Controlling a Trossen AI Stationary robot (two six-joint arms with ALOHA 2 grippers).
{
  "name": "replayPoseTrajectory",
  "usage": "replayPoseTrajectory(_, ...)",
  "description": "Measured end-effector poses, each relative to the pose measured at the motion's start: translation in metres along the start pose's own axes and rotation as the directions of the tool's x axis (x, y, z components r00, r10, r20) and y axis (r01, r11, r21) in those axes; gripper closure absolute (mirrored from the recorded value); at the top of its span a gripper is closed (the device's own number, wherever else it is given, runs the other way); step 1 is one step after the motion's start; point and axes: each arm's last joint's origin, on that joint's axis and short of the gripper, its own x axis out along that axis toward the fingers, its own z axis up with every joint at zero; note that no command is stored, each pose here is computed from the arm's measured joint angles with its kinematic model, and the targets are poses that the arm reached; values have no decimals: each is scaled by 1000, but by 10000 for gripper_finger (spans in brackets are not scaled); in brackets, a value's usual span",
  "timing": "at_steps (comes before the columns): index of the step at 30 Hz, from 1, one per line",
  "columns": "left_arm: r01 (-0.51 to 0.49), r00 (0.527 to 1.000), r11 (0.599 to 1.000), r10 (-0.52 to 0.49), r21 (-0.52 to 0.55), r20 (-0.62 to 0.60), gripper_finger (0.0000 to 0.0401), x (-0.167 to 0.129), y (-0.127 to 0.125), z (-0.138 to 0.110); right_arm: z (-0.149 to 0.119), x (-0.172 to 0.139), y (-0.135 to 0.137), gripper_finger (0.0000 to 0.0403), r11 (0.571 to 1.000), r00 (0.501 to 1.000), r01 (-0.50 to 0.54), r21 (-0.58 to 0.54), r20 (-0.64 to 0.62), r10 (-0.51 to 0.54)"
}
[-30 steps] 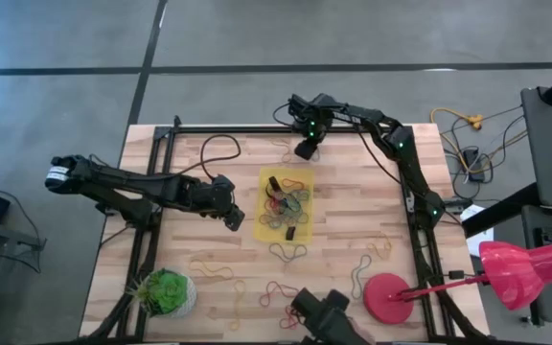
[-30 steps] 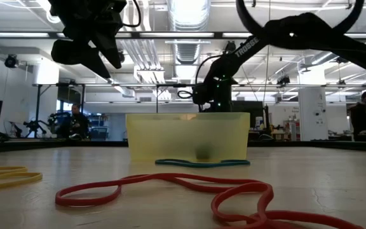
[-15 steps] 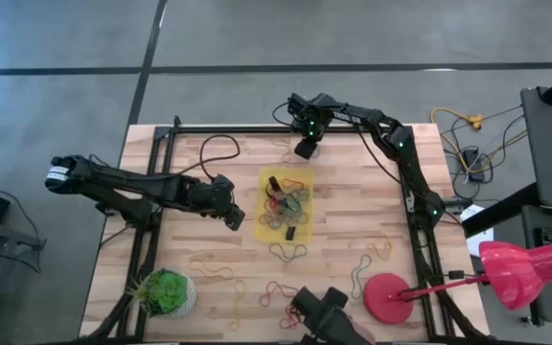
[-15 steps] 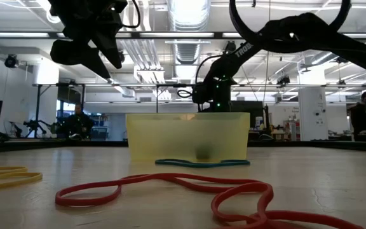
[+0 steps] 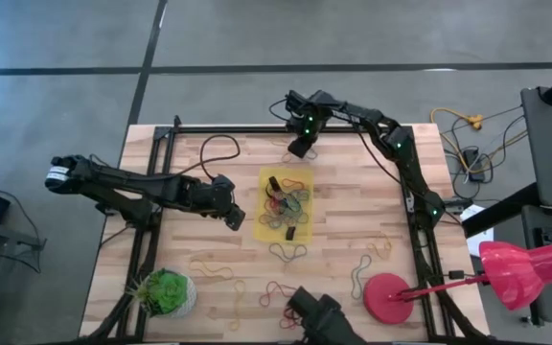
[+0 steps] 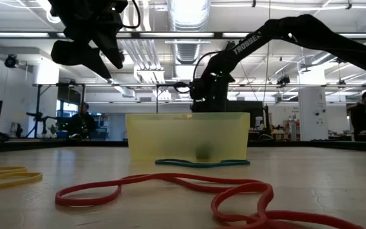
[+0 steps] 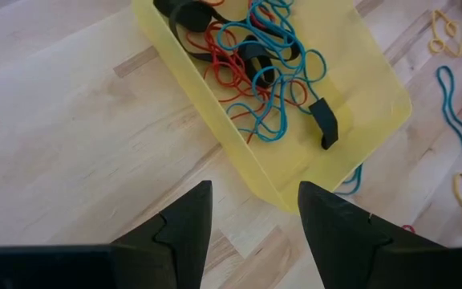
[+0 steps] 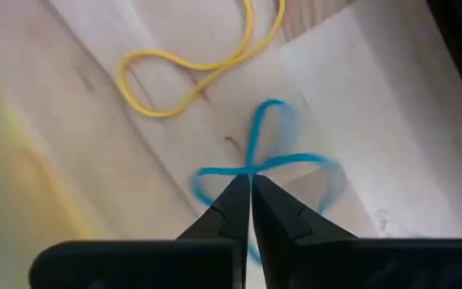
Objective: Pick and place rubber bands into bin
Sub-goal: Put the blue rubber band into the yellow bin
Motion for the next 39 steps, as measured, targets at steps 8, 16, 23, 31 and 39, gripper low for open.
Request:
replayPoseTrajectory(8, -1, 1000, 1000, 1, 5, 0, 231, 0, 0, 0, 9, -45, 27, 395, 997, 992, -80, -14, 94, 81)
replayPoseTrajectory(16, -4, 1000, 1000, 4, 11, 1, 231, 0, 1, 0, 14, -72, 49, 395, 996, 983, 72, -50, 173, -63)
replayPoseTrajectory(23, -4, 1000, 1000, 4, 8, 1, 231, 1, 1, -1, 7, -43, 25, 362, 978, 983, 175, 112, 43, -181)
replayPoseTrajectory(31, -2, 1000, 1000, 2, 2, 3, 231, 1, 0, 0, 6, -12, 0, 265, 927, 984, 178, 330, -38, -176)
replayPoseTrajectory(39, 11, 1000, 1000, -11, -2, 10, 231, 1, -1, 0, 15, -1, -2, 228, 893, 985, 145, 425, 25, -171)
